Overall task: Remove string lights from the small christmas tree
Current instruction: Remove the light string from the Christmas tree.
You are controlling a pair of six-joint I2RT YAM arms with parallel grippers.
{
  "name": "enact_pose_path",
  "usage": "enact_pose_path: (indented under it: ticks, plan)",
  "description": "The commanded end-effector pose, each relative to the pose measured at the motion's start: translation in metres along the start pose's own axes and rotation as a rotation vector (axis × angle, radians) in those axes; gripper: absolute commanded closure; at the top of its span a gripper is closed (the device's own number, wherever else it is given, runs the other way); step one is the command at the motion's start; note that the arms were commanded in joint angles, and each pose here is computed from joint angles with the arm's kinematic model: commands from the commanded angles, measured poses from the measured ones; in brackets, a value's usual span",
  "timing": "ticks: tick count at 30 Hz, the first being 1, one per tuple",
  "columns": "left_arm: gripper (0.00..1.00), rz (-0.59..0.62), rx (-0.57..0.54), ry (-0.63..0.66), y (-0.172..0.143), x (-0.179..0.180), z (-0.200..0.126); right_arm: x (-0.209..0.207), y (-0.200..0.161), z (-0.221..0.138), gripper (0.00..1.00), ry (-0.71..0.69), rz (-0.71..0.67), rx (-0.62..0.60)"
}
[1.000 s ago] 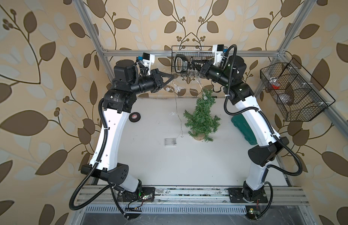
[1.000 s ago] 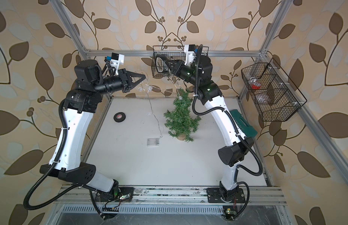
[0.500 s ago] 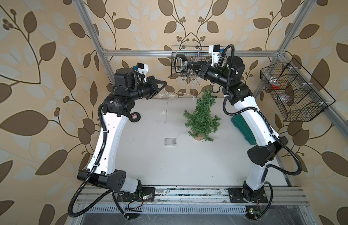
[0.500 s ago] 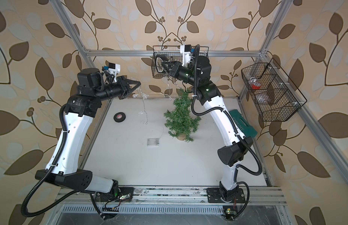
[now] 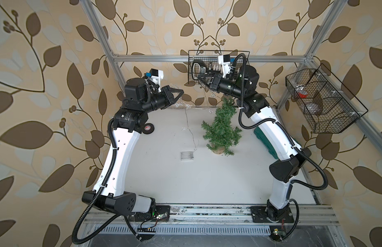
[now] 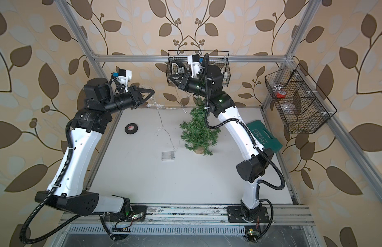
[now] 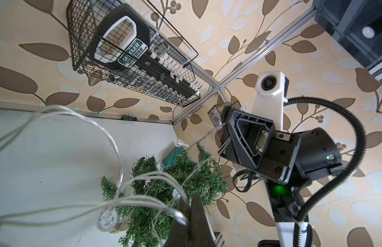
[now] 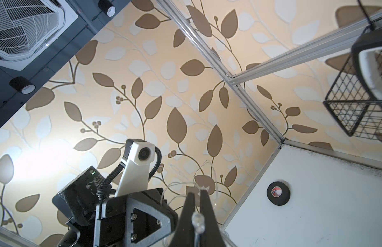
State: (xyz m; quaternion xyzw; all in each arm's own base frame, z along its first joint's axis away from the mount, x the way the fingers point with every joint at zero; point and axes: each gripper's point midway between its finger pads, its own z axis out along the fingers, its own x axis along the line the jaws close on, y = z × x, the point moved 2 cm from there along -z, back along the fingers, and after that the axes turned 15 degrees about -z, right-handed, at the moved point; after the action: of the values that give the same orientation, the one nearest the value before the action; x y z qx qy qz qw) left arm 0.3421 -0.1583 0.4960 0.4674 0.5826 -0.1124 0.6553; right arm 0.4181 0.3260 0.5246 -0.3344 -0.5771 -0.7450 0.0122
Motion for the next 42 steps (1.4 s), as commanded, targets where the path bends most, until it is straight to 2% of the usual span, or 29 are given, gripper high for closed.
enact_pose_path:
  ticks: [1,6,7,12,33,38,42]
  plan:
    - [1.0,0.22,0.013,-0.145,-0.011,-0.036,0.01,0.0,-0.01,0.007,0.96,0.024,0.002,0.021]
    - [0.95,0.286,0.039,-0.235,-0.025,-0.048,0.038,-0.006,-0.004,0.0,0.96,-0.026,-0.005,0.011]
    - [0.95,0.283,0.055,-0.239,-0.026,-0.041,0.052,-0.008,-0.002,-0.002,0.96,-0.039,-0.003,0.005]
    - [0.9,0.303,0.079,-0.292,-0.033,-0.042,0.067,-0.018,0.004,-0.015,0.95,-0.097,0.015,-0.029]
    - [0.81,0.311,0.089,-0.244,-0.024,-0.01,0.112,-0.005,0.024,-0.026,0.95,-0.079,0.009,-0.071]
    - [0.81,0.31,0.094,-0.239,-0.021,-0.003,0.127,-0.004,0.023,-0.028,0.95,-0.077,0.011,-0.064]
    - [0.86,0.317,0.088,-0.24,-0.016,-0.003,0.133,-0.005,0.022,-0.03,0.95,-0.079,0.013,-0.061]
